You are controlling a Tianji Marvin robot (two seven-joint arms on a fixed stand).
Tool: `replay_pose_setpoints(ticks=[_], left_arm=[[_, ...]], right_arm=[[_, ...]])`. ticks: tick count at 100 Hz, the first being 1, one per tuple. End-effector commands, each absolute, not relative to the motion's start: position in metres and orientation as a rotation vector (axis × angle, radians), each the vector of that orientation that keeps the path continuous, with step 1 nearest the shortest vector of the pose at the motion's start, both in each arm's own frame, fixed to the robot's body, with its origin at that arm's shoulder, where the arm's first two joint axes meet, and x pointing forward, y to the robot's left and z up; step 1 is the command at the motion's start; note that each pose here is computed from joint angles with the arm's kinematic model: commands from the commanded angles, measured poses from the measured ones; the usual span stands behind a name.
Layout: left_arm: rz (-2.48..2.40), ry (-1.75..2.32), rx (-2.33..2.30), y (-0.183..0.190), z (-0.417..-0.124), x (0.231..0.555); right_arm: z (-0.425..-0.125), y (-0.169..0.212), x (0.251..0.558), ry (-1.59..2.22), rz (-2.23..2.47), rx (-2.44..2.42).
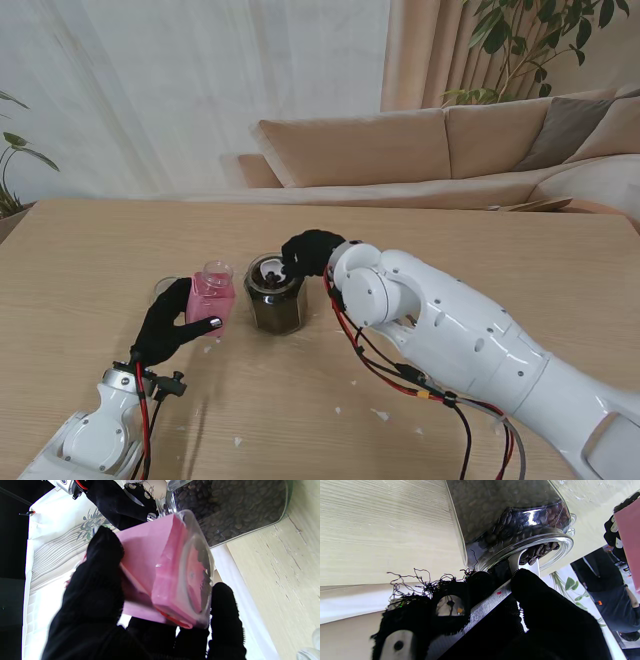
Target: Portion coffee beans from the glass jar into the coffee jar
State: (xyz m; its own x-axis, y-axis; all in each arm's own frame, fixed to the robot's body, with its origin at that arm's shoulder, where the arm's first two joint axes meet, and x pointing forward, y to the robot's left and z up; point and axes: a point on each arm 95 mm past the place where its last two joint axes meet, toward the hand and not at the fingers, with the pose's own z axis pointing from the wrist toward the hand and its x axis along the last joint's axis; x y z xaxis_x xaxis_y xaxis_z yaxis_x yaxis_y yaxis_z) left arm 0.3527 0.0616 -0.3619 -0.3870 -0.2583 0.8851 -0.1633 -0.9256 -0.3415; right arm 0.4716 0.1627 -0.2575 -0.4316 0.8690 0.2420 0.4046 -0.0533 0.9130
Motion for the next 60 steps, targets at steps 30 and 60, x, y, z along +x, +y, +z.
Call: replay_pose_setpoints(ticks=[30,60], left_arm=[[-2.502,0.619,-1.716,0.055,-0.363,0.351],[-2.487,0.642,-1.728,0.050,-0.365,0.352]], right_arm=[[-0.248,0.160,0.467,1.748,1.531,1.440],[-0.233,0.155,0.455,1.674,1.590,1.483]])
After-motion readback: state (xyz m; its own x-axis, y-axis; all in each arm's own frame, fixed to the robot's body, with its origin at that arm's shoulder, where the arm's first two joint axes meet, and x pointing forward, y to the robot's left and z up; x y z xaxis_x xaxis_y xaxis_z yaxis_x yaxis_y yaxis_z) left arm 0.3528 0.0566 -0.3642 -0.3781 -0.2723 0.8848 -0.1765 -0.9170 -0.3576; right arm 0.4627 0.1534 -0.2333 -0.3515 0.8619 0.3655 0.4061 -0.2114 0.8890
